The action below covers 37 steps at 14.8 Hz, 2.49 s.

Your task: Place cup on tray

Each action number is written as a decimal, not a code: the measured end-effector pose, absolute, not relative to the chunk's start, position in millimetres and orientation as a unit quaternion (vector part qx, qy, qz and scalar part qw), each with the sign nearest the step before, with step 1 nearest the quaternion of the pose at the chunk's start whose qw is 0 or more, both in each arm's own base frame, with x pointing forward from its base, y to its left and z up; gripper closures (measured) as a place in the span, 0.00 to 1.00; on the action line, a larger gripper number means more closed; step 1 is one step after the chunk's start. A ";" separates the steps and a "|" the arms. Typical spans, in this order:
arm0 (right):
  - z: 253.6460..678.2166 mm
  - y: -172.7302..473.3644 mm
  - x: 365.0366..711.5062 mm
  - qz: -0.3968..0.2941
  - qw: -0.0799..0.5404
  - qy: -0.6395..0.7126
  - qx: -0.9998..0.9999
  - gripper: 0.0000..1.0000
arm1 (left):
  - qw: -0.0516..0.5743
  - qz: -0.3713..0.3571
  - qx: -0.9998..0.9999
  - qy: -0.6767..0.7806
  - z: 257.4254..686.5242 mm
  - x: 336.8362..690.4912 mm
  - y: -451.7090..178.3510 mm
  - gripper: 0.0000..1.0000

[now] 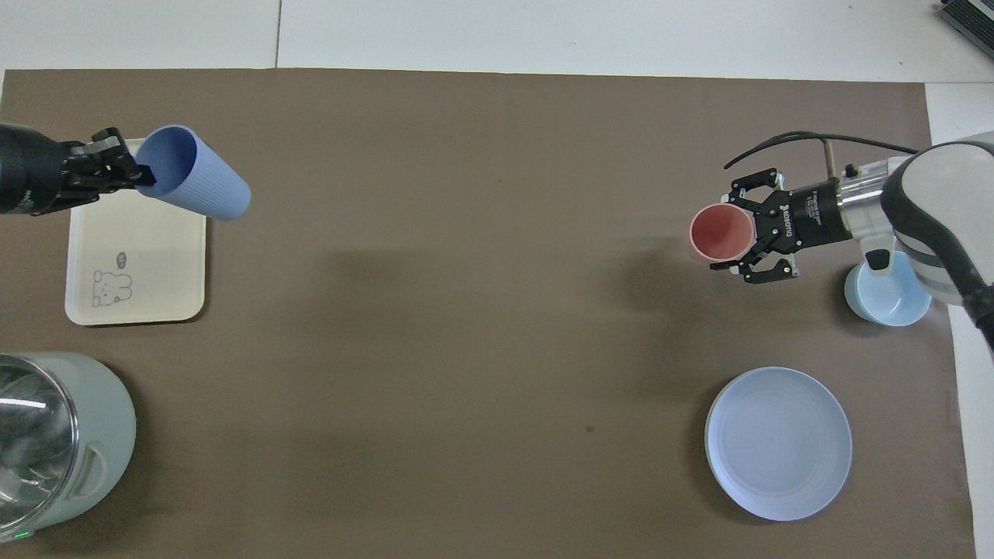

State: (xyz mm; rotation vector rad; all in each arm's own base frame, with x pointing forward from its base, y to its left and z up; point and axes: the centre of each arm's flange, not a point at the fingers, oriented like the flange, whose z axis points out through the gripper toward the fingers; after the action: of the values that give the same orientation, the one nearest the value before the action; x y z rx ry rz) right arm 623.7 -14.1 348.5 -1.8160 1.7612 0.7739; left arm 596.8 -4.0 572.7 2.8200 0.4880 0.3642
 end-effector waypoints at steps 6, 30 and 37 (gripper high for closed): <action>296.7 -46.9 621.1 0.290 0.250 0.646 -0.660 0.19 | 0.078 0.180 0.969 0.149 473.6 630.3 160.2 0.95; 343.5 -122.8 603.3 0.158 0.197 0.495 -0.832 0.00 | -0.006 0.096 0.995 -0.002 564.5 605.8 58.5 0.00; 436.0 -97.8 589.0 0.075 0.116 0.297 -0.945 0.00 | -0.009 -0.009 0.993 -0.115 591.5 546.9 -25.3 0.00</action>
State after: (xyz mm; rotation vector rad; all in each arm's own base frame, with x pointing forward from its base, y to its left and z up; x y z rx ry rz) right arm 589.0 -97.8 436.0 -2.7679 0.8698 0.2198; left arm 546.9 -25.3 591.5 3.1377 -0.3619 -0.0290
